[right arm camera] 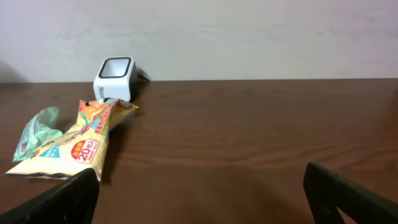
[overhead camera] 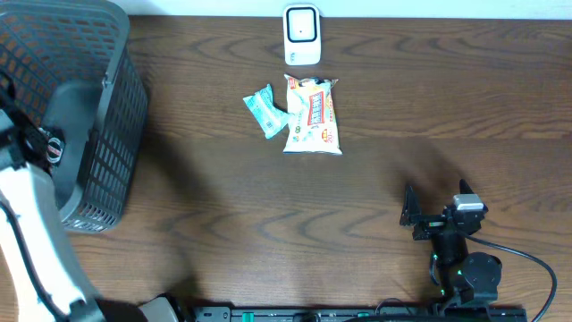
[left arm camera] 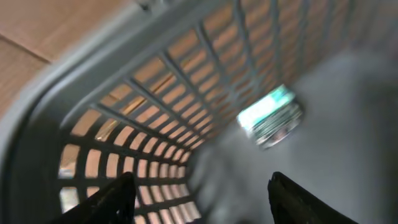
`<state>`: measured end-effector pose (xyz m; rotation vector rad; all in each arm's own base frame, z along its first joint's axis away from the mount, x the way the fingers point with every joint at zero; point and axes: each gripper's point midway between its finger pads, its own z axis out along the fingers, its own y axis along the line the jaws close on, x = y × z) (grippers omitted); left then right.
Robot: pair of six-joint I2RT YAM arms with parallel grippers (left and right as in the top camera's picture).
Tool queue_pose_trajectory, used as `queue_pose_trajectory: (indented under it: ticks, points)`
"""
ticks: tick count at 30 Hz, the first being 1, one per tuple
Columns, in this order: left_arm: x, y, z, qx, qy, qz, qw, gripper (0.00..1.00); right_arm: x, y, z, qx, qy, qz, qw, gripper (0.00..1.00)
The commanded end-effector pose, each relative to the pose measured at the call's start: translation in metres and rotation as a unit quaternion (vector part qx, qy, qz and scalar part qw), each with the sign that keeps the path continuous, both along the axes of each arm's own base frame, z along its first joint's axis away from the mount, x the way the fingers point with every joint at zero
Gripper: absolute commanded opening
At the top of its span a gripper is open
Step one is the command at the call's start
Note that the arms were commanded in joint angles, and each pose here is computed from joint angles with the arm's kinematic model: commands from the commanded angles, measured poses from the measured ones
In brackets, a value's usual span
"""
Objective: Scan the item barcode
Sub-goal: 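Reach the left gripper into the basket and grasp the dark green box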
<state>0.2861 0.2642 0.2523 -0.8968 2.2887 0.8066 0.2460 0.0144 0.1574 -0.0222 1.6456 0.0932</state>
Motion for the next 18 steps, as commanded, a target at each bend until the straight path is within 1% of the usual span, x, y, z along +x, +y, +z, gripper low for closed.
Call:
queue_pose_trajectory:
  ticks: [1, 4, 6, 11, 18]
  points:
    - [0.003, 0.011, -0.019, 0.013, 0.086, -0.051, 0.995, 0.67, 0.000, 0.001, 0.000, -0.004, -0.001, 0.003, 1.000, 0.99]
    - [0.013, 0.016, -0.036, 0.008, 0.107, -0.065, 0.992, 0.67, 0.000, 0.001, 0.000, -0.004, -0.001, 0.003, 1.000, 0.99]
    - [0.025, 0.015, -0.057, -0.017, 0.113, -0.087, 0.990, 0.67, 0.000, 0.001, 0.000, -0.004, -0.001, 0.003, 1.000, 0.99]
    - [0.045, 0.013, -0.100, -0.048, 0.158, -0.154, 0.974, 0.67, 0.000, 0.001, 0.000, -0.004, -0.001, 0.003, 1.000, 0.99]
    - [0.060, 0.022, -0.145, -0.064, 0.179, -0.157, 0.969, 0.67, 0.000, 0.001, 0.000, -0.004, -0.001, 0.003, 1.000, 0.99]
